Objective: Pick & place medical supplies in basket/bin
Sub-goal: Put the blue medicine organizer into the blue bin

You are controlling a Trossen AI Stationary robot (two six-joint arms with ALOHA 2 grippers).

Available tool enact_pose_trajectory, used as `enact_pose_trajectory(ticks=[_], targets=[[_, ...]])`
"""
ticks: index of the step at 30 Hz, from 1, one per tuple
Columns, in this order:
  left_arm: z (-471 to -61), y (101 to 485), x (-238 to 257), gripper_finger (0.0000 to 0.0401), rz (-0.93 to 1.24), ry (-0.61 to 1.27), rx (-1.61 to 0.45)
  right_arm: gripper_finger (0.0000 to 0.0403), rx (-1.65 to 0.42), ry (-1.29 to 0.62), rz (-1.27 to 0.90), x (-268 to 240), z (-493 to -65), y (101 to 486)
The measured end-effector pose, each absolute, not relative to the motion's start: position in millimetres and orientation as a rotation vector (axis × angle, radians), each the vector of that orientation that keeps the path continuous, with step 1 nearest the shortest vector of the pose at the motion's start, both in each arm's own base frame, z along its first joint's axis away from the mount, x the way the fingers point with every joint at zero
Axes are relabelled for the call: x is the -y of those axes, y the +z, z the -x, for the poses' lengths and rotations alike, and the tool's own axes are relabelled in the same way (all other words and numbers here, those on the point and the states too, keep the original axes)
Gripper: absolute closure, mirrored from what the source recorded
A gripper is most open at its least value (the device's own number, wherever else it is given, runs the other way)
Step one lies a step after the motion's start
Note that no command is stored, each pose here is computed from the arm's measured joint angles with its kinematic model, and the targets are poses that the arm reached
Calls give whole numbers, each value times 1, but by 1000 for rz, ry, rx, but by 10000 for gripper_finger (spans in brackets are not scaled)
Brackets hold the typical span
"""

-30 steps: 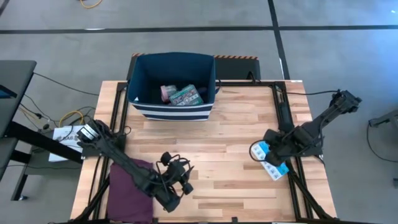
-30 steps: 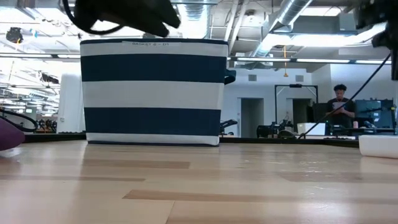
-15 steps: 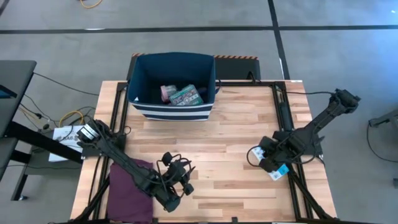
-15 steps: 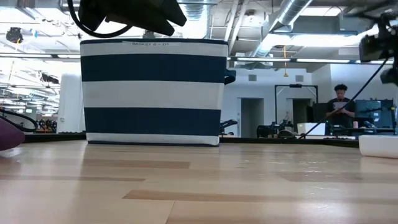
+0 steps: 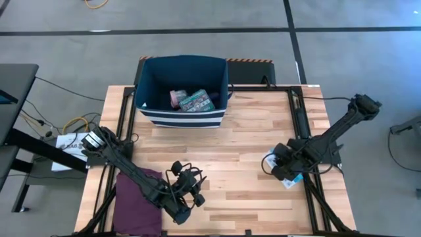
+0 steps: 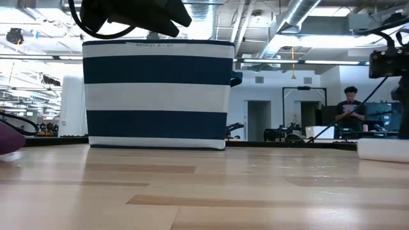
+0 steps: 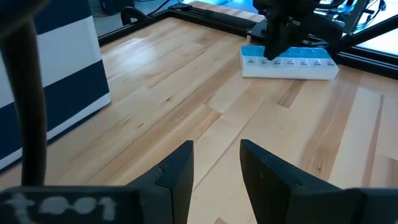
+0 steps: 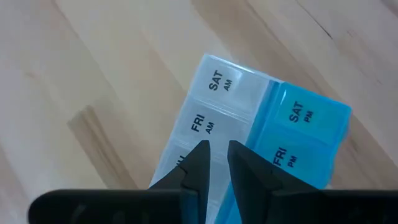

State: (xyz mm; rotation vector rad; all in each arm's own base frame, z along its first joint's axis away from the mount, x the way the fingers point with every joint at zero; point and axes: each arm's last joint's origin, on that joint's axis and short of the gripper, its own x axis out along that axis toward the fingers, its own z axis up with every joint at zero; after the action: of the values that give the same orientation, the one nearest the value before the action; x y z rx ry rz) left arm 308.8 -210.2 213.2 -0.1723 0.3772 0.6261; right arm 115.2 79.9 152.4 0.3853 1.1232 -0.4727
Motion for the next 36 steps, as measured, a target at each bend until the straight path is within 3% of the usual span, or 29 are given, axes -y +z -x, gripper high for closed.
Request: enact_pose_trajectory(ticks=[15, 21, 27, 36], targets=[[-309, 213, 210, 280, 174, 624, -380, 347, -606, -115, -314, -98, -189, 170], [-309, 213, 210, 280, 174, 624, -381, 356, -744, -29, -314, -105, -194, 168], [-309, 213, 210, 280, 172, 624, -383, 397, -918, -147, -245, -107, -170, 172], [-311, 206, 212, 280, 171, 613, -408, 401, -1125, -468, -302, -89, -130, 170]])
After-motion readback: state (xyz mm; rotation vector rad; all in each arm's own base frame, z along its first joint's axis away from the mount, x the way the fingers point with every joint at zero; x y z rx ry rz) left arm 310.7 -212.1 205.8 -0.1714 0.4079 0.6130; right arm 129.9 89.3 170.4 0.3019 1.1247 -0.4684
